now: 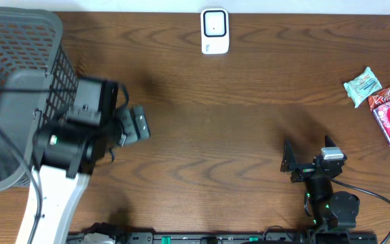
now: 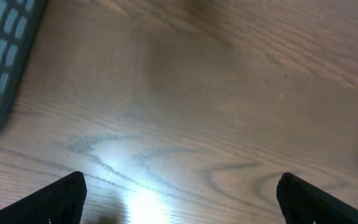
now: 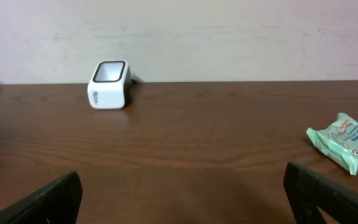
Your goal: Scan the item barcode
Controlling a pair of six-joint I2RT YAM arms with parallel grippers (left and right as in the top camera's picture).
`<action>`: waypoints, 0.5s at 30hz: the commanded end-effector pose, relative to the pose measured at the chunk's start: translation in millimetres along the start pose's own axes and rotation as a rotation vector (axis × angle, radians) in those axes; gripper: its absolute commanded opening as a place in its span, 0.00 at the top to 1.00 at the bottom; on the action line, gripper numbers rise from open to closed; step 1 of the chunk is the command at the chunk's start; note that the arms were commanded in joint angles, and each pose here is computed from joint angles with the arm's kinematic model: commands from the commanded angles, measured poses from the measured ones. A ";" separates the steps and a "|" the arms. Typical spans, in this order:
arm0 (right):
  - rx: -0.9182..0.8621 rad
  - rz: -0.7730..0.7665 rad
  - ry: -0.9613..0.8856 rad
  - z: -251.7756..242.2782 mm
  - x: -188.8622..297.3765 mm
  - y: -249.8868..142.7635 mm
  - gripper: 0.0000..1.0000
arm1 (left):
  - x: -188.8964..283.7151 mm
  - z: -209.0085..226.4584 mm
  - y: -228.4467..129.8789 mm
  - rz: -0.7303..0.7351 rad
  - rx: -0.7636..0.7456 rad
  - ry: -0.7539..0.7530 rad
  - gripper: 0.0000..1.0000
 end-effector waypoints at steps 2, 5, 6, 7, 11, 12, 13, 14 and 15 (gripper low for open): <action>-0.008 -0.002 0.005 1.7 0.0 -0.7 0.01 | -9.9 15.5 -18.5 -0.050 -0.034 -0.026 0.02; -0.008 -0.002 0.005 1.7 0.0 -0.7 0.01 | -19.7 21.7 -26.9 -0.139 -0.072 -0.090 0.02; -0.008 -0.002 0.005 1.7 0.0 -0.7 0.01 | -23.2 24.3 -30.4 -0.173 -0.086 -0.113 0.02; -0.009 -0.002 0.005 1.7 0.0 -0.7 0.01 | -26.8 27.1 -34.1 -0.206 -0.098 -0.134 0.02; -0.009 -0.002 0.005 1.7 0.0 -0.7 0.01 | -39.3 40.7 -48.3 -0.322 -0.099 -0.202 0.02; -0.009 -0.002 0.005 1.7 0.0 -0.7 0.01 | -42.1 44.9 -51.7 -0.350 -0.091 -0.216 0.02; -0.009 -0.002 0.005 1.7 0.0 -0.7 0.01 | -44.1 48.5 -54.1 -0.377 -0.083 -0.228 0.02; -0.008 -0.002 0.005 1.7 0.0 -0.7 0.01 | -46.4 52.8 -56.9 -0.409 -0.074 -0.241 0.02; -0.008 -0.002 0.005 1.7 0.0 -0.7 0.01 | -48.6 57.1 -59.6 -0.441 -0.064 -0.253 0.02</action>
Point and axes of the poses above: each gripper's point midway between its finger pads, its own x axis back along the fingers, its own z axis along the line the jaws close on, y = z × x, the point moved 10 cm from there along x, back along the fingers, and after that the axes turned 10 degrees about x, right-handed, at the moved point
